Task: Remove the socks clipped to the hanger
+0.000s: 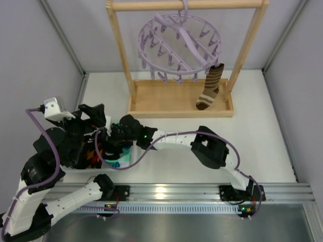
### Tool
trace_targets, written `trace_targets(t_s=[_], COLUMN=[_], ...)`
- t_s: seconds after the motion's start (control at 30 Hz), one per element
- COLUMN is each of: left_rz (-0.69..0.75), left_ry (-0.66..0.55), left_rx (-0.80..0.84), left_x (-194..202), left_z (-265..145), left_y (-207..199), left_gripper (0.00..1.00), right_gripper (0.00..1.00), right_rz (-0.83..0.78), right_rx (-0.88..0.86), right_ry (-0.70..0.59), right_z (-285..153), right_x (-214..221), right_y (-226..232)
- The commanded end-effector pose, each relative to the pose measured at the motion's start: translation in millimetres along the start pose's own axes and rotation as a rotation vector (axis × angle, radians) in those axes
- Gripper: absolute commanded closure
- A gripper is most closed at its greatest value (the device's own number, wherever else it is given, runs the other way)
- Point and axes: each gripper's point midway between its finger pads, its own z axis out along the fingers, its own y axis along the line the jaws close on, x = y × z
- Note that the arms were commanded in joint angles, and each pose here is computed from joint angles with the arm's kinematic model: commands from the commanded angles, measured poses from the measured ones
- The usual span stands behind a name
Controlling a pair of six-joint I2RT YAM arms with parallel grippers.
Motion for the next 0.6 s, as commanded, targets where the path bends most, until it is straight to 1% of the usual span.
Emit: trace_targets(t_s=[0.0, 0.03, 0.1, 0.13, 0.17, 0.2, 0.23, 0.27, 0.3, 0.37, 0.4, 0.43, 0.5, 0.57], left_rz=[0.015, 0.022, 0.022, 0.024, 0.014, 0.012, 0.015, 0.010, 0.013, 0.011, 0.013, 0.013, 0.013, 0.014], left_ry=[-0.006, -0.003, -0.005, -0.002, -0.004, -0.004, 0.000, -0.001, 0.003, 0.005, 0.008, 0.011, 0.013, 0.015], left_rx=[0.000, -0.004, -0.006, -0.009, -0.008, -0.008, -0.007, -0.006, -0.008, -0.002, -0.002, 0.002, 0.006, 0.009], left_x=[-5.7, -4.2, -3.4, -0.8, -0.8, -0.3, 1.8, 2.1, 4.0, 5.2, 6.7, 7.6, 8.8, 9.3], left_z=[-4.0, -3.7, -4.7, -4.3, -4.8, -5.1, -4.7, -5.3, -4.9, -5.0, -4.8, -4.7, -4.8, -4.5], left_y=[3.7, 4.6, 6.8, 7.6, 7.9, 8.4, 8.2, 8.9, 9.0, 8.4, 8.4, 7.7, 7.1, 6.4], left_gripper=[0.02, 0.02, 0.02, 0.02, 0.02, 0.02, 0.02, 0.02, 0.02, 0.02, 0.02, 0.02, 0.02, 0.02], right_gripper=[1.00, 1.00, 1.00, 0.99, 0.95, 0.79, 0.72, 0.66, 0.54, 0.45, 0.41, 0.36, 0.33, 0.28], right_rz=[0.095, 0.118, 0.137, 0.140, 0.141, 0.142, 0.129, 0.120, 0.103, 0.087, 0.076, 0.072, 0.061, 0.056], right_rx=[-0.039, -0.036, -0.032, -0.044, -0.044, -0.043, -0.041, -0.040, -0.038, -0.040, -0.036, -0.031, -0.023, -0.011], right_ry=[0.153, 0.179, 0.194, 0.197, 0.190, 0.183, 0.149, 0.134, 0.101, 0.072, 0.040, 0.030, -0.001, -0.012], right_z=[15.5, 17.5, 18.5, 18.2, 17.1, 14.4, 10.5, 7.4, 2.4, -4.6, -11.1, -15.1, -29.7, -42.2], right_x=[68.8, 87.0, 96.9, 96.8, 91.7, 87.1, 64.8, 54.0, 30.8, 8.0, -14.0, -22.4, -47.3, -58.5], right_y=[14.5, 17.3, 19.1, 22.2, 22.2, 22.4, 20.3, 18.6, 17.3, 14.9, 13.4, 12.1, 9.6, 6.2])
